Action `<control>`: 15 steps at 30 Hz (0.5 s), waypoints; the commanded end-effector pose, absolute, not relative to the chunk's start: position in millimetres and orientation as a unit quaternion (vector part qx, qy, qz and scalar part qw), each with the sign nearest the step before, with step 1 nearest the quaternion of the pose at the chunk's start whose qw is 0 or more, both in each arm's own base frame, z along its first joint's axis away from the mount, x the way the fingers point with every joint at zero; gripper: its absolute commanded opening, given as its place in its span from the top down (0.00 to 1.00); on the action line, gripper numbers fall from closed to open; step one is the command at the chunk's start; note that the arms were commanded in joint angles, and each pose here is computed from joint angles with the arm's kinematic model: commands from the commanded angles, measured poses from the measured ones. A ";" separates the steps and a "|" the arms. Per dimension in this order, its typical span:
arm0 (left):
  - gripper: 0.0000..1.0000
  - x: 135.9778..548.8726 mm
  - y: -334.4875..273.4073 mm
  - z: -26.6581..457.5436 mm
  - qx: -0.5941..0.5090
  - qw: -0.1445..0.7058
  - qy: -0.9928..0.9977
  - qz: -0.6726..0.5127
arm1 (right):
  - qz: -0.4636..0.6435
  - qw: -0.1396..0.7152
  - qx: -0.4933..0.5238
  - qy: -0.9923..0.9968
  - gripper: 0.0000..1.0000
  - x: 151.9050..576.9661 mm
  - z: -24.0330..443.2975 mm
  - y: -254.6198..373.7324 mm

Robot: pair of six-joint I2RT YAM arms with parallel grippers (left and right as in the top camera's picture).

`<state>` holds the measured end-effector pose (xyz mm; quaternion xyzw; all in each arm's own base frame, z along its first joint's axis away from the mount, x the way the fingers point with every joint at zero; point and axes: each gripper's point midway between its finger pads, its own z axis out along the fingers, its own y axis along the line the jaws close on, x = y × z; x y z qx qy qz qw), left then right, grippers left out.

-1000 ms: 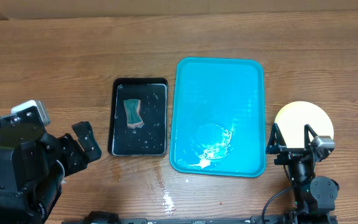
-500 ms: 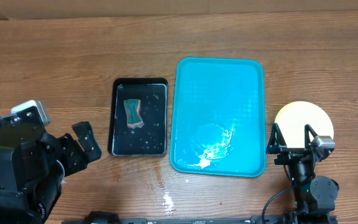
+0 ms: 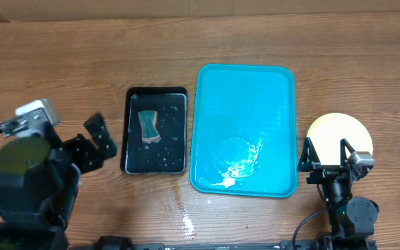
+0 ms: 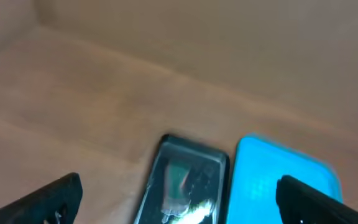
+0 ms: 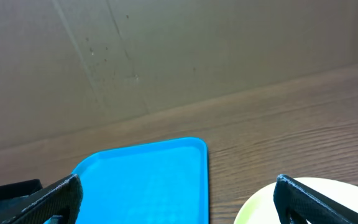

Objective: Clean dirty plates on tray and stack at the side

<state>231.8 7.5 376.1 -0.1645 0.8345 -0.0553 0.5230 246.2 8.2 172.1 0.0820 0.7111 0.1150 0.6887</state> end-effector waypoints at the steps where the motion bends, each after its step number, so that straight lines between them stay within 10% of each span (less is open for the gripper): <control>1: 0.00 236.2 -18.7 351.4 -0.043 0.560 0.823 -0.083 | 0.113 0.691 0.085 0.709 0.00 246.4 170.6 7.1; 15: 0.00 222.1 -19.1 259.8 -0.027 0.673 0.732 -0.107 | 0.113 0.691 0.085 0.709 0.00 246.4 170.6 7.1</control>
